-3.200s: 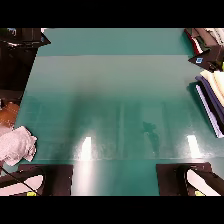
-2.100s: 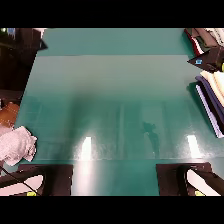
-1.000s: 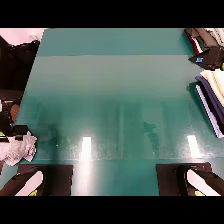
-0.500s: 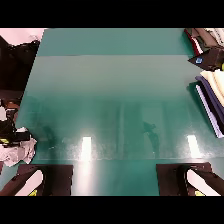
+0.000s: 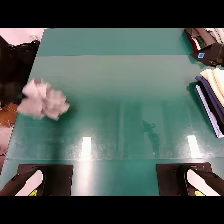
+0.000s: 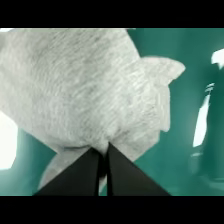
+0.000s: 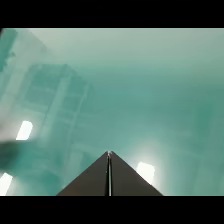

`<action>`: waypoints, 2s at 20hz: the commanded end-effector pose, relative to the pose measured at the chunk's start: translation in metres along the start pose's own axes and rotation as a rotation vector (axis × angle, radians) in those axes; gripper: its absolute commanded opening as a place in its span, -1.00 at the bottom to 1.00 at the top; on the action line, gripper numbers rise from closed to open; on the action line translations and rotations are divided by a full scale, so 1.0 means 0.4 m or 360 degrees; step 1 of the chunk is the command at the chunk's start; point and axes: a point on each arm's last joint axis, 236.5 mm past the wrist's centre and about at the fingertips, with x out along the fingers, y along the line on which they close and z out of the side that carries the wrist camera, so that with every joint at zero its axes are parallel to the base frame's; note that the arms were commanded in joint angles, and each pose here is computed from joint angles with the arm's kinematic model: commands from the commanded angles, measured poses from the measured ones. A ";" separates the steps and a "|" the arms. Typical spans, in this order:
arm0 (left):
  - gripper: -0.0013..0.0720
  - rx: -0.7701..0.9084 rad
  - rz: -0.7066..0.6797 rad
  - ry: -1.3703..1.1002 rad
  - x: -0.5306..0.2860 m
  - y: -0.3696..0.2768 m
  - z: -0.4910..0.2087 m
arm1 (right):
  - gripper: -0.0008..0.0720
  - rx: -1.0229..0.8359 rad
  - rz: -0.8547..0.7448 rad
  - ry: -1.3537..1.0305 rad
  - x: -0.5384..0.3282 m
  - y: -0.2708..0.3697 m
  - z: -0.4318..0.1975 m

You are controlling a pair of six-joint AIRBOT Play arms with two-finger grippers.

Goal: Fold the shirts.

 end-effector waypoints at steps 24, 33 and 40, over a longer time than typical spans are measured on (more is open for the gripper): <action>0.70 0.0613 -0.0562 0.0741 0.433 -0.443 -0.280 | -0.93 -0.0226 0.0003 -0.0317 -0.145 0.118 0.167; 0.70 0.0512 -0.0472 0.0567 0.613 -0.442 -0.423 | -0.93 -0.0228 0.0002 -0.0273 -0.142 0.116 0.152; -0.90 0.0414 -0.0453 0.0550 0.608 -0.445 -0.400 | -0.93 -0.0228 0.0014 -0.0187 -0.136 0.117 0.120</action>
